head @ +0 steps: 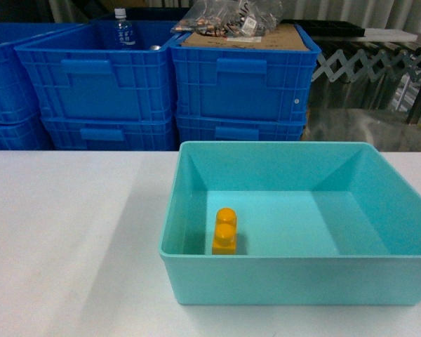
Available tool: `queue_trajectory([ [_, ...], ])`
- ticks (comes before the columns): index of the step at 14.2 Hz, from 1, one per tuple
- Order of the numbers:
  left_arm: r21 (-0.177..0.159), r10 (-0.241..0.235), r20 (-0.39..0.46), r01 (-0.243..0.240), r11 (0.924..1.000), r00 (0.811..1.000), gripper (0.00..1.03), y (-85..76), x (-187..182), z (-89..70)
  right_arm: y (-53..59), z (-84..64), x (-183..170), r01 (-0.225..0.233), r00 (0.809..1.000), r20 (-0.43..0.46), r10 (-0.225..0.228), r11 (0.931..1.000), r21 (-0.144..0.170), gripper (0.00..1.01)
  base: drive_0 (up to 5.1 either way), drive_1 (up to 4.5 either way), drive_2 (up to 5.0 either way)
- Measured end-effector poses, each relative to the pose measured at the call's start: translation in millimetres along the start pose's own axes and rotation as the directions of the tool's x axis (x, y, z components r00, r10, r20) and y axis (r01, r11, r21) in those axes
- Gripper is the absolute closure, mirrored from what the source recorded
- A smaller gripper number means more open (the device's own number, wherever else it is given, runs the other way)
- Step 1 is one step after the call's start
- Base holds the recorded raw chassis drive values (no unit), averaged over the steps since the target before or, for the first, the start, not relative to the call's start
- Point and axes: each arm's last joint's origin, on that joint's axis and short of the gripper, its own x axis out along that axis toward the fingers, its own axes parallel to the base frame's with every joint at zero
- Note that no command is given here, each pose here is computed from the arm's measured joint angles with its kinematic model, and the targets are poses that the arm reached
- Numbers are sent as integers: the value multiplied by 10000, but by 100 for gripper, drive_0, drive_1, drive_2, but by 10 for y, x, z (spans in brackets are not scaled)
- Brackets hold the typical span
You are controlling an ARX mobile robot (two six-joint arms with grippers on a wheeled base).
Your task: Pick red block from blue box to shelf
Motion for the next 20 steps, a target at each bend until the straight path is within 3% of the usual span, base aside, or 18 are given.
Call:
queue_trajectory([
  [8, 0, 4, 0, -4, 10000, 10000, 5, 0, 0, 0, 0, 3, 0, 0, 10000, 27, 0, 10000, 0, 74, -8, -8, -8],
  [20, 0, 11, 0, -11, 10000, 10000, 5, 1, 0, 0, 0, 3, 0, 0, 10000, 27, 0, 10000, 0, 74, -159, -159, -159],
])
